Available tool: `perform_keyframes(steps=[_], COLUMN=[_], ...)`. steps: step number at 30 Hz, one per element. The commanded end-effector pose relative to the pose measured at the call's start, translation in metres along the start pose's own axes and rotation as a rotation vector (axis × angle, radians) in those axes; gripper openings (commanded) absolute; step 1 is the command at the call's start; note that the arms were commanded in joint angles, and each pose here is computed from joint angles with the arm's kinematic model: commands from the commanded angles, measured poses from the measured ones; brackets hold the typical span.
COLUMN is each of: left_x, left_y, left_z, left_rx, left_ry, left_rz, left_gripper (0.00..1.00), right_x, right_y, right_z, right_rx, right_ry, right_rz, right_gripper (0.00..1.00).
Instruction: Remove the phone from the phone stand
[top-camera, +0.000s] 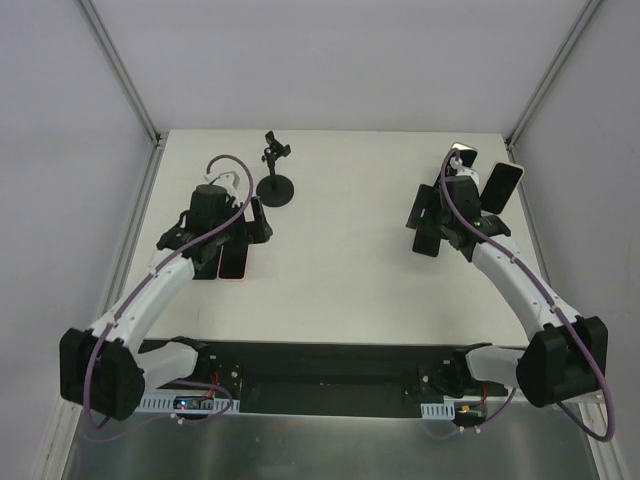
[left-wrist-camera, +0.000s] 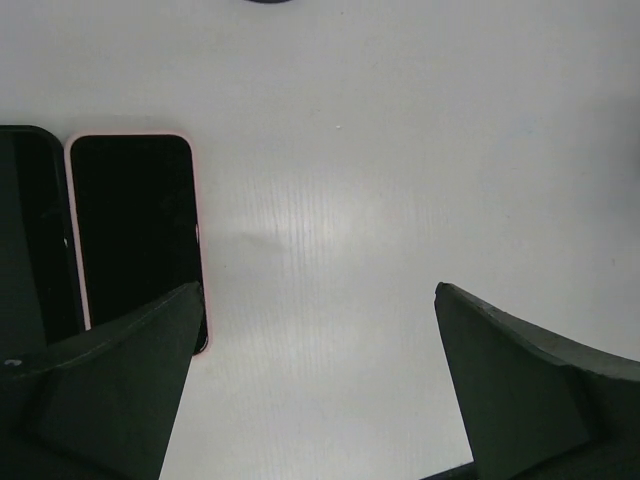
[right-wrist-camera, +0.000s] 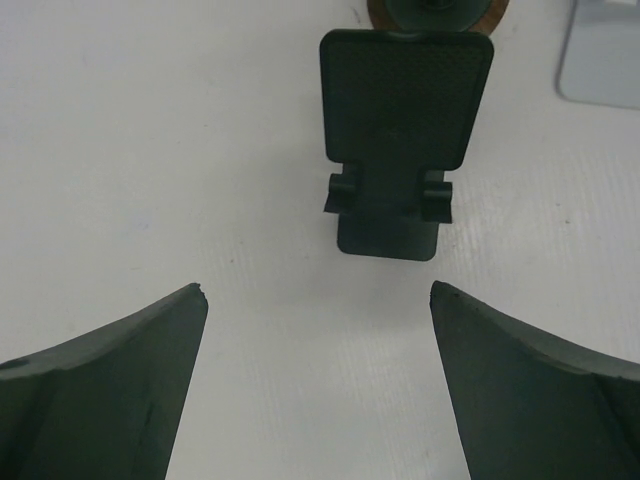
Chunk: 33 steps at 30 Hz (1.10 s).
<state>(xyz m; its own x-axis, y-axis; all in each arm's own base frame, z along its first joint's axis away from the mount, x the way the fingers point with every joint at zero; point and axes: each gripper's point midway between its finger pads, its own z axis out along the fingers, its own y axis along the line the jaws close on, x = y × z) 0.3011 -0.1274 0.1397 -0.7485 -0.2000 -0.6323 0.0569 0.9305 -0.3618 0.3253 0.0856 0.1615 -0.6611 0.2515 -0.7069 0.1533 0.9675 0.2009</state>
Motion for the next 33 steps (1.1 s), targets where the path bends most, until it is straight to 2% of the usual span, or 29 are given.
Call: perform_keyframes(steps=[1,5,14,24,33], left_x=[-0.017,-0.026,-0.014,-0.019,-0.013], left_y=[0.0,0.004,0.033,0.042,0.032], left_z=[-0.04,-0.079,-0.1,-0.09,-0.084], left_rx=[0.022,0.019,-0.072,-0.123,-0.066], left_ry=[-0.162,-0.325,-0.456,-0.44,-0.413], left_rz=[0.101,0.167,0.25,0.274,0.278], left_gripper=[0.99,0.99,0.99,0.99,0.99], right_x=[-0.032,-0.039,-0.031,-0.025,-0.02], right_y=[-0.015,-0.027,-0.042,-0.04,-0.039], right_z=[0.014,0.034,0.069,0.093,0.094], right_rx=[0.1,0.155,0.225,0.203,0.188], right_ry=[-0.062,-0.042,0.006,0.017,0.025], right_rz=[-0.043,-0.053,-0.052,-0.115,-0.126], right_gripper=[0.96,0.96,0.96,0.99,0.82])
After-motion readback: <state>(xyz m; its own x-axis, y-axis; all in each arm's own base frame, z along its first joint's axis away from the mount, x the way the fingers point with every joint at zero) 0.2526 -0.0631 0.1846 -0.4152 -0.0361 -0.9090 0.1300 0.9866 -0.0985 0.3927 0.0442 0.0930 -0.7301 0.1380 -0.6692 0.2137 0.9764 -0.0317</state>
